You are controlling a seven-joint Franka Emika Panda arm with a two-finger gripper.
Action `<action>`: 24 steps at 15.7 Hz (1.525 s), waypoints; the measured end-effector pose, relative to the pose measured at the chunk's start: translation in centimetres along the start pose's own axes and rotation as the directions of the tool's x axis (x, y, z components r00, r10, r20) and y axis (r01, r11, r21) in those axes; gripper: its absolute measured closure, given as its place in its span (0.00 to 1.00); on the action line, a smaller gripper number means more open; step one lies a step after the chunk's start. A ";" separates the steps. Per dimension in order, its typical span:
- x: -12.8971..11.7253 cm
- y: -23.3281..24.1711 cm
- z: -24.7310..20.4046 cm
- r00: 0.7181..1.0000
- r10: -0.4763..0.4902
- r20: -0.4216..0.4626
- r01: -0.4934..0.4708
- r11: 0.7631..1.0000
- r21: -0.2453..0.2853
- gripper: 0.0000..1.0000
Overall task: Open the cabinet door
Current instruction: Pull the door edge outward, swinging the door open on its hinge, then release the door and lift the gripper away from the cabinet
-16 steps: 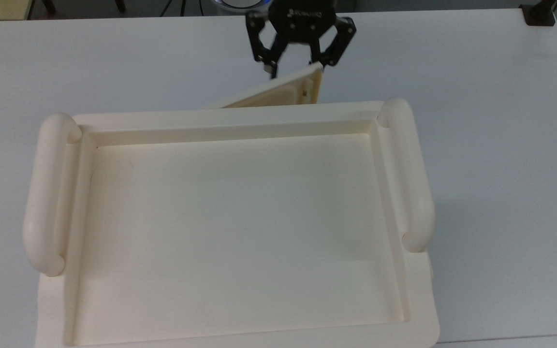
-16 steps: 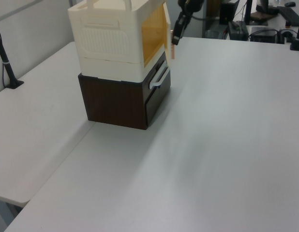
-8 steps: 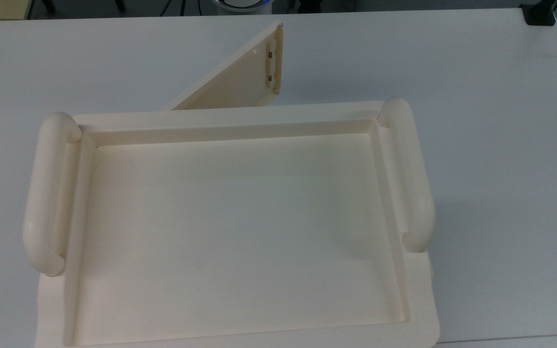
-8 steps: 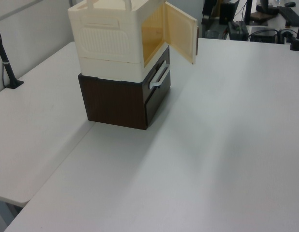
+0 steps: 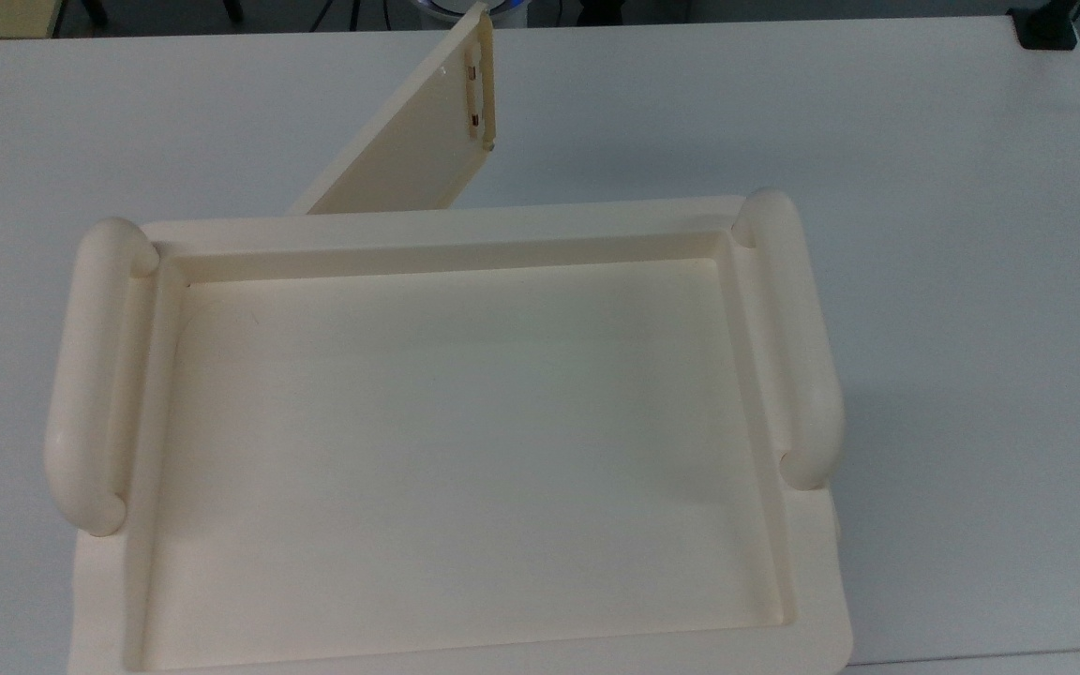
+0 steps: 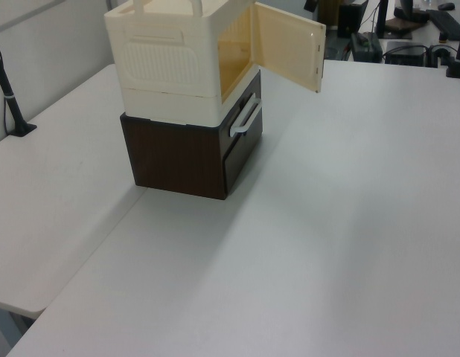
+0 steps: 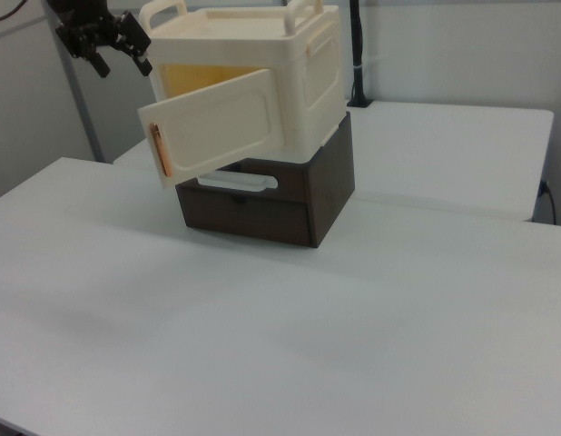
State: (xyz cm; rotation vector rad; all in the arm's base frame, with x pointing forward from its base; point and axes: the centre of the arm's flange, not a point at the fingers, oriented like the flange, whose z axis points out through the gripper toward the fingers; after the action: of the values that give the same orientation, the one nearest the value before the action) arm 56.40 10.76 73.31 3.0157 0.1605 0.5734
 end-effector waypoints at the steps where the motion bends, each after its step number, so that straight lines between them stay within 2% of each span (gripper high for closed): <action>1: 0.3 -0.5 0.8 1.000 -0.007 0.001 0.007 1.000 0.002 0.00; 7: 1.4 -1.4 6.2 0.997 -0.019 0.069 0.019 1.000 -0.001 0.00; 12: 1.1 3.7 8.4 0.993 0.046 0.112 -0.042 0.998 -0.035 0.00; 16: 0.1 6.8 9.8 0.979 0.073 0.190 -0.063 0.996 -0.055 0.00; 24: -2.0 5.9 14.0 0.950 0.059 0.306 -0.045 0.998 -0.052 0.00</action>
State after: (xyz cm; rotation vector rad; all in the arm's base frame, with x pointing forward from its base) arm 60.22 3.97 60.07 3.0229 0.0498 0.1011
